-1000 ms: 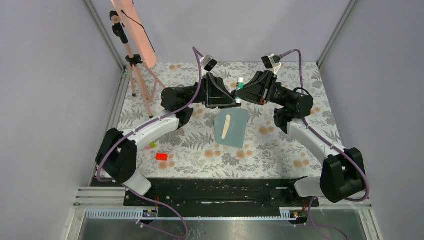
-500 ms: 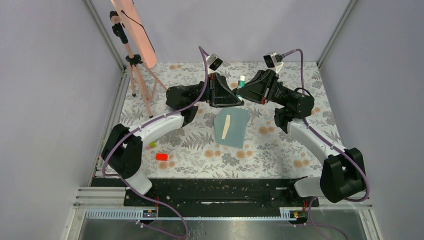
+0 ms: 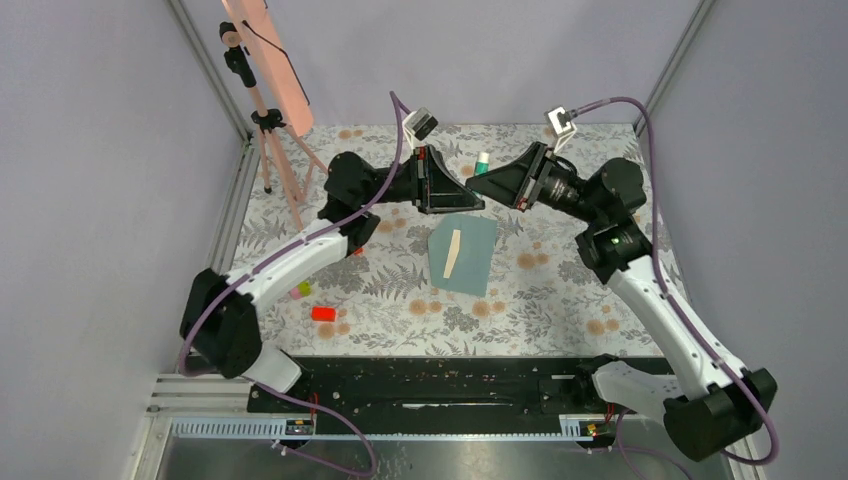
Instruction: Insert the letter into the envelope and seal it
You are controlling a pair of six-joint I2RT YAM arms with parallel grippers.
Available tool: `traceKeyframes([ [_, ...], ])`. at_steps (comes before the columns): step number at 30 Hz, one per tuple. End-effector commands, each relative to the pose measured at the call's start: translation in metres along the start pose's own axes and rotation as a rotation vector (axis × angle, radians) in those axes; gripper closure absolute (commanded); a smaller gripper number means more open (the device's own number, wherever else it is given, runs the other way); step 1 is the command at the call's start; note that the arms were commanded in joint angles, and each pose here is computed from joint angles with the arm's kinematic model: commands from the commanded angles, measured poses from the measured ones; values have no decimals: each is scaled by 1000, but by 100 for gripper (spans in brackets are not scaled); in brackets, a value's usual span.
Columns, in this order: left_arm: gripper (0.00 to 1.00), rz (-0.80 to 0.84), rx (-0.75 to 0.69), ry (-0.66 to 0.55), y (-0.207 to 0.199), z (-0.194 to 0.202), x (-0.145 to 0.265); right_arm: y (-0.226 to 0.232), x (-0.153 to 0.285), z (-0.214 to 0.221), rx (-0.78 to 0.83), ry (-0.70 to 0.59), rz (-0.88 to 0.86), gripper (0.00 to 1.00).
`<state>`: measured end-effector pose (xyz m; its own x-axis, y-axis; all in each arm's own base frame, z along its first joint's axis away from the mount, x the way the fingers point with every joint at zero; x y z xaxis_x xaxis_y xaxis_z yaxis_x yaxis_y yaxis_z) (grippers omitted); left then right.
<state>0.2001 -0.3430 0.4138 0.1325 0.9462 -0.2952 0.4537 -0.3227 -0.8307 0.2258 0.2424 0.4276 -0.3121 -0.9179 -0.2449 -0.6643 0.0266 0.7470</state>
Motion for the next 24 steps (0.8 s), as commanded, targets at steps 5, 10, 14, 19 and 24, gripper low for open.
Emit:
traceKeyframes([
  [5,100,-690,-150,-57,72,4,20,-50,11,56,264,169,552,100],
  [10,100,-860,-240,-34,78,12,21,-63,-1,64,192,126,613,100],
  [14,100,-893,-255,-9,82,15,25,-63,-5,63,216,124,600,100],
  [19,58,-827,-309,47,64,17,31,-49,0,64,353,162,496,100],
  [24,44,-537,-287,132,23,23,43,-18,10,67,405,214,237,100],
])
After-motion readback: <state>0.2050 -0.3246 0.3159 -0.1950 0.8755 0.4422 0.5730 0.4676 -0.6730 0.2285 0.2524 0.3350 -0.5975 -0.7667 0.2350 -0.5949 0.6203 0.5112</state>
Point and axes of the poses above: each gripper's point midway between its finger pads, its own x axis back along the fingers, its own y axis along the line the jaws close on, z = x × y, the point moved 2 cm from there along x, back along the fingers, and after that the axes turned 1 degree about -x, right-handed, at the moved point
